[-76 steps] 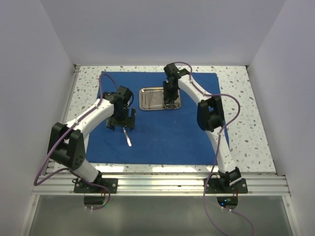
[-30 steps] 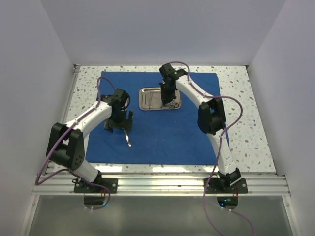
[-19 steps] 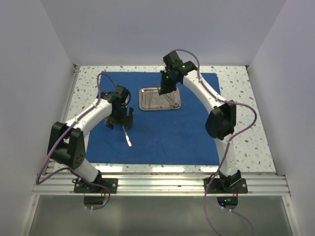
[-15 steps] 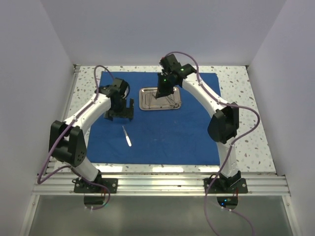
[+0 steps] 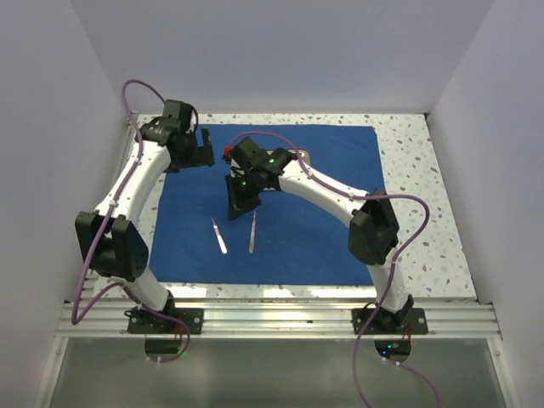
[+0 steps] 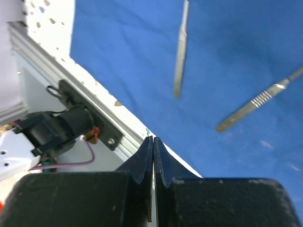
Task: Open and lay out the surgical kit
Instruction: Place the medical item in the surgical kit, then adjust the medical item in the surgical kit.
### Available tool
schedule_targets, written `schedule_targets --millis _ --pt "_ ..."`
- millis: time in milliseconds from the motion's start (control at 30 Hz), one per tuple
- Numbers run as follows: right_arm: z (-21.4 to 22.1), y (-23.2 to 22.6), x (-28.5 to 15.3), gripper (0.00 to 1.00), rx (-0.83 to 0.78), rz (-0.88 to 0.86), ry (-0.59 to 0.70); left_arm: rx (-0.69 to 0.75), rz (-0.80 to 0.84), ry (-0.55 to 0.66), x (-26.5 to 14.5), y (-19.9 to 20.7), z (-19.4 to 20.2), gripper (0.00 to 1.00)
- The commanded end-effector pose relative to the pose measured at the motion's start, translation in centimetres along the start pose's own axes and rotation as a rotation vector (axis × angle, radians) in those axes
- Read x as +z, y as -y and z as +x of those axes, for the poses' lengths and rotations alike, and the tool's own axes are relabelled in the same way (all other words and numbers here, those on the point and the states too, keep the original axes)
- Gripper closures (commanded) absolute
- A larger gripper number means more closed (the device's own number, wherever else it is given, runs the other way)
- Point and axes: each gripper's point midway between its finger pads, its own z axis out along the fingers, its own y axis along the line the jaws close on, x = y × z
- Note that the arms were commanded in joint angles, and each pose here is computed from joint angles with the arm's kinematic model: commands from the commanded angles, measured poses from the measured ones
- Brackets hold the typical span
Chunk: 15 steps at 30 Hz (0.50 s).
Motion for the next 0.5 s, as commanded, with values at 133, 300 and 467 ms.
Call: schedule_targets --millis 133,300,467 --pt "-0.6 0.9 0.7 1.0 -0.002 0.018 -0.058 0.015 0.09 -0.022 0.5 0.9 1.5 0.01" --pt "-0.2 7.0 -0.5 0.97 -0.008 0.299 -0.052 0.018 0.177 -0.054 1.2 2.1 3.5 0.01" --pt "1.9 11.5 -1.1 1.0 -0.005 0.474 -0.096 0.017 0.168 -0.058 1.2 1.9 3.7 0.02"
